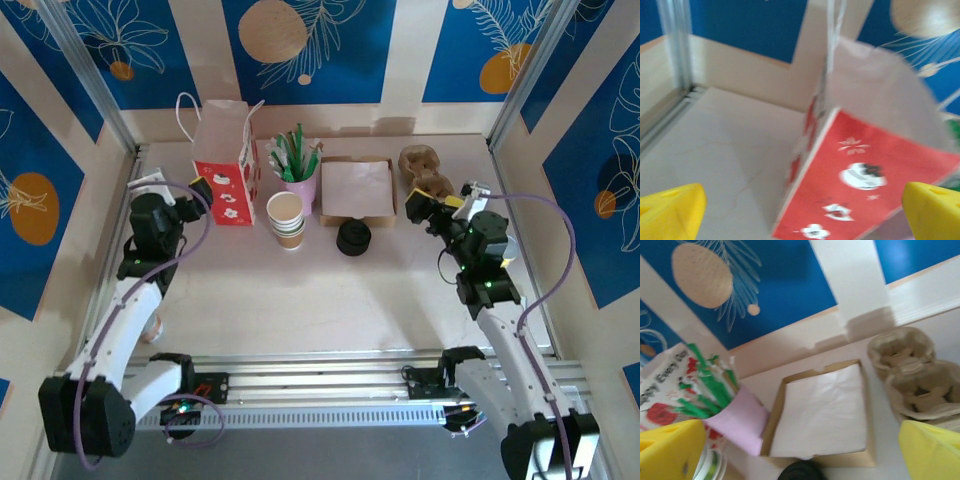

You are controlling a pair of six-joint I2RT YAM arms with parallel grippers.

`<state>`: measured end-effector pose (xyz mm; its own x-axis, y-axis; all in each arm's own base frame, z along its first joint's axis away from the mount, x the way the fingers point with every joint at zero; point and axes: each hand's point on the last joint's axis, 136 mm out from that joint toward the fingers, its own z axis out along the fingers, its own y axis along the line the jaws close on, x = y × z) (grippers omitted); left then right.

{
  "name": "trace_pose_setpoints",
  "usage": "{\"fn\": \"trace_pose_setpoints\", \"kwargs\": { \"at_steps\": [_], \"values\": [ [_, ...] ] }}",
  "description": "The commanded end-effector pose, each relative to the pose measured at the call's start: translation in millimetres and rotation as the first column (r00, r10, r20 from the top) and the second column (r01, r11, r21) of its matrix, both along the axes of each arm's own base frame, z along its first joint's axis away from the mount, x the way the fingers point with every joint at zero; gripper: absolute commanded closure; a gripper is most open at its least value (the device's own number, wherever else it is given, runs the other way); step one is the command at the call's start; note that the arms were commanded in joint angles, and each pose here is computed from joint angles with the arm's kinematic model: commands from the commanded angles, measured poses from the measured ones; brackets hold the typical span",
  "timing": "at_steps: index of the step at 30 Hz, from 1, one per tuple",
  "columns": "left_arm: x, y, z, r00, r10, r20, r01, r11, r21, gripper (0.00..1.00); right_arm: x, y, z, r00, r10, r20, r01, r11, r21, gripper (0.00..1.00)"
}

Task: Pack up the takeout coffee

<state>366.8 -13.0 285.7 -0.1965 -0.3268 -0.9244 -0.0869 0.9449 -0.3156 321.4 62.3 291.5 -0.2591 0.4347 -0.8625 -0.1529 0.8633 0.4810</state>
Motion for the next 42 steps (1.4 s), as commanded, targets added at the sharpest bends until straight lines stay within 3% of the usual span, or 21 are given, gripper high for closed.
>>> {"fn": "trace_pose_setpoints", "kwargs": {
  "at_steps": [1,5,9,13,18,22,28,42],
  "values": [
    [-23,-34,-22,0.978,-0.175,-0.116,0.157,0.975,-0.155,0.00,-23,29,-25,0.972,0.115,-0.206,-0.114,0.993,0.014,0.01],
    [-35,-48,-9,0.965,-0.244,-0.097,0.219,0.951,-0.217,0.00,-41,48,-34,0.957,0.155,-0.246,-0.181,0.979,-0.089,0.01],
    [-36,-68,-9,0.933,-0.298,-0.203,0.248,0.938,-0.241,0.06,-58,70,-49,0.931,0.211,-0.298,-0.263,0.953,-0.148,0.01],
    [-34,-94,-19,0.894,-0.310,-0.323,0.264,0.948,-0.180,0.09,-70,84,-66,0.892,0.214,-0.397,-0.312,0.929,-0.200,0.01],
    [-34,-116,-36,0.860,-0.277,-0.430,0.264,0.960,-0.090,0.11,-83,90,-79,0.892,0.194,-0.408,-0.333,0.892,-0.305,0.01],
    [-31,-131,-51,0.826,-0.234,-0.513,0.267,0.964,-0.011,0.14,-93,91,-90,0.875,0.203,-0.440,-0.363,0.876,-0.318,0.01],
    [-20,-156,-69,0.783,-0.228,-0.579,0.292,0.956,0.018,0.20,-107,96,-104,0.845,0.222,-0.486,-0.410,0.852,-0.324,0.00],
    [5,-173,-83,0.758,-0.185,-0.626,0.277,0.959,0.052,0.40,-130,108,-113,0.820,0.251,-0.515,-0.474,0.802,-0.364,0.01]
  ]
}}
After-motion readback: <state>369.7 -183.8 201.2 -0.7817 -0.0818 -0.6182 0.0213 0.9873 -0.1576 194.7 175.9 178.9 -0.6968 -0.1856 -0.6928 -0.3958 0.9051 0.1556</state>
